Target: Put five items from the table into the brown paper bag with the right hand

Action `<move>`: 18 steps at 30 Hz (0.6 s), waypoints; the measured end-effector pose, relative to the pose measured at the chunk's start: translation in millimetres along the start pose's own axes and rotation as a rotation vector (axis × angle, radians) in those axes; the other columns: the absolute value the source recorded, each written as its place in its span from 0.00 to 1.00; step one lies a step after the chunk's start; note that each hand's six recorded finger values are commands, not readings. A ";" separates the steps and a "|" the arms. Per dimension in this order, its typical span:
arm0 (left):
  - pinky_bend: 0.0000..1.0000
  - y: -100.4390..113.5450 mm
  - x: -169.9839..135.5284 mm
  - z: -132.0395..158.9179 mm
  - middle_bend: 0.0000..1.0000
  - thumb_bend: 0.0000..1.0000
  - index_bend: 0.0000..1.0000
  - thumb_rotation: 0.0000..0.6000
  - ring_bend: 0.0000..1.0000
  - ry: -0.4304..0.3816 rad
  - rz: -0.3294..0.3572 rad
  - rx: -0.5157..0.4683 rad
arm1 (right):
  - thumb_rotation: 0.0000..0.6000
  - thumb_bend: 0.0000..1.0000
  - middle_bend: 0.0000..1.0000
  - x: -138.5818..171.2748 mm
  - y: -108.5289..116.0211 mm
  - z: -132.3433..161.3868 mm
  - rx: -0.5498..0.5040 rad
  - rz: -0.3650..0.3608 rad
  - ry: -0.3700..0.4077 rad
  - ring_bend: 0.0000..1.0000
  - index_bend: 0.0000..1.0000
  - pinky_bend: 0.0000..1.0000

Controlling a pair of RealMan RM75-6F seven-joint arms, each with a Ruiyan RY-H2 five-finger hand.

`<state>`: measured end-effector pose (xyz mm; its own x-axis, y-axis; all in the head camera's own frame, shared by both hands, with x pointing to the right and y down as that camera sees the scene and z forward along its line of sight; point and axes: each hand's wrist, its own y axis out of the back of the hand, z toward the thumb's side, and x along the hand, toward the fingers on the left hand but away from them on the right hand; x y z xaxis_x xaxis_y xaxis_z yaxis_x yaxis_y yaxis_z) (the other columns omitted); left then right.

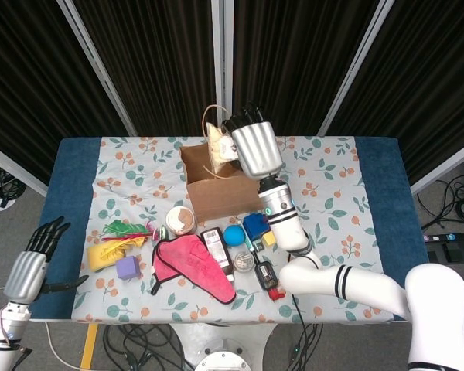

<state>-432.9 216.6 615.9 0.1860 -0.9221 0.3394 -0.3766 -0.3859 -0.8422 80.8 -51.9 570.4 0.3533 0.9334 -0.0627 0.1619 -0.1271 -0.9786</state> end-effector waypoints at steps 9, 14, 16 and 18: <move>0.07 -1.2 0.6 2.0 0.07 0.00 0.09 0.65 0.03 -0.005 0.000 -0.005 | 1.00 0.00 0.05 2.2 8.6 -6.9 -0.059 -0.007 -0.034 0.00 0.00 0.00; 0.07 -2.9 0.8 4.7 0.07 0.00 0.09 0.65 0.03 -0.011 -0.004 -0.010 | 1.00 0.00 0.08 12.6 26.6 -15.5 -0.079 -0.048 -0.034 0.00 0.00 0.00; 0.07 -3.7 0.8 6.1 0.07 0.00 0.09 0.65 0.03 -0.015 -0.006 -0.010 | 1.00 0.00 0.08 22.1 36.9 -26.7 -0.080 -0.069 -0.045 0.00 0.00 0.00; 0.07 -4.2 1.0 7.6 0.07 0.00 0.09 0.65 0.03 -0.020 -0.008 -0.008 | 1.00 0.00 0.09 34.5 45.3 -41.6 -0.068 -0.077 -0.062 0.00 0.01 0.00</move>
<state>-424.2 217.5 616.7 0.2069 -0.9184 0.3372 -0.3821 -0.3932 -0.8363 138.7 -39.4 532.0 0.2804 0.9599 -0.0014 0.2493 -0.0742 -0.9656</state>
